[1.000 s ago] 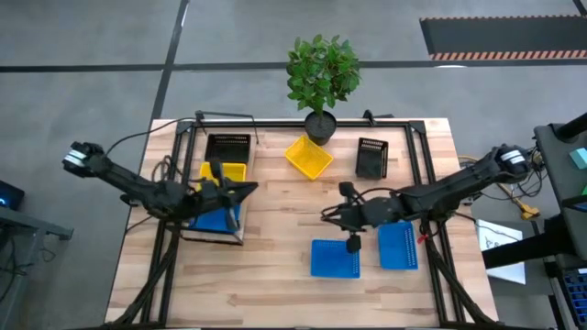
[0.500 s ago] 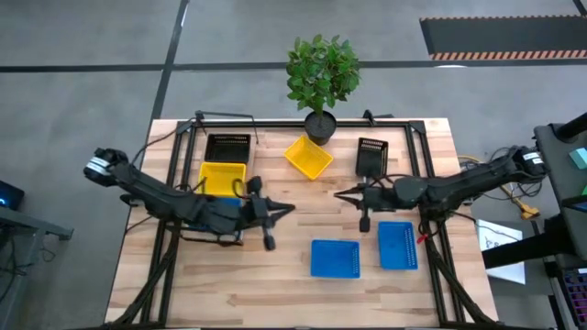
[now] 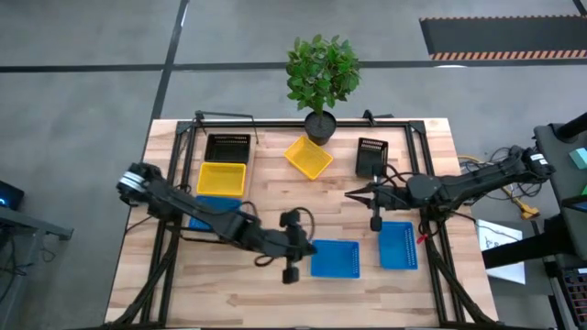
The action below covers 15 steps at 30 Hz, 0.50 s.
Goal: Stack baskets on shelf by color
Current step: Stack the left blue basket on top of the blue basket on the shelf
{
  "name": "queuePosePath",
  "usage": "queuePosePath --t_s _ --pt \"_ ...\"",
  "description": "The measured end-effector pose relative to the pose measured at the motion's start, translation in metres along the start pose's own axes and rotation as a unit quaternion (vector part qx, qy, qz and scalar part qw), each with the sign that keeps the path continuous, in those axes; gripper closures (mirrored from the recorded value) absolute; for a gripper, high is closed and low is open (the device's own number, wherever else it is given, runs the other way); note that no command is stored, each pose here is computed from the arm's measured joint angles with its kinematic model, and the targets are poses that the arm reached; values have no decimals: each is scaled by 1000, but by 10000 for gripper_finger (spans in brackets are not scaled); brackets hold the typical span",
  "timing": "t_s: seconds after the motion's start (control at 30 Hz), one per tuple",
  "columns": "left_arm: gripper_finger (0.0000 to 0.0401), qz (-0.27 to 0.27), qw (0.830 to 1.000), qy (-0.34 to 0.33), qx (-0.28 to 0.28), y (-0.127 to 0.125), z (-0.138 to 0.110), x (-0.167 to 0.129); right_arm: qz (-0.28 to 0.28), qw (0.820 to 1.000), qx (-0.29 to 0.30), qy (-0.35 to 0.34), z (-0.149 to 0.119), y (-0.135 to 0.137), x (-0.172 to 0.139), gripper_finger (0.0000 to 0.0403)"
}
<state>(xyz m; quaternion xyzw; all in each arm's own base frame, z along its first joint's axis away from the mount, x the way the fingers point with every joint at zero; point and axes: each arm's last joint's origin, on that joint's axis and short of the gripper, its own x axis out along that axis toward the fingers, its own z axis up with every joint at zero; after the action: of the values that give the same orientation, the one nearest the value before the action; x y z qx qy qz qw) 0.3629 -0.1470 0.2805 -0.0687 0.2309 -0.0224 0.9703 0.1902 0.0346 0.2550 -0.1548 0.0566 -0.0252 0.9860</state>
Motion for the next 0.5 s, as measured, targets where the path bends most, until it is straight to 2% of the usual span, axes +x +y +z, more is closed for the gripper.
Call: queuePosePath --t_s 0.3,0.5 --pt "398 16 998 55 23 -15 -2 49 7 1000 5 24 -6 3 3 394" --pt "398 19 995 76 65 -20 -13 77 13 999 17 45 -10 4 3 394"
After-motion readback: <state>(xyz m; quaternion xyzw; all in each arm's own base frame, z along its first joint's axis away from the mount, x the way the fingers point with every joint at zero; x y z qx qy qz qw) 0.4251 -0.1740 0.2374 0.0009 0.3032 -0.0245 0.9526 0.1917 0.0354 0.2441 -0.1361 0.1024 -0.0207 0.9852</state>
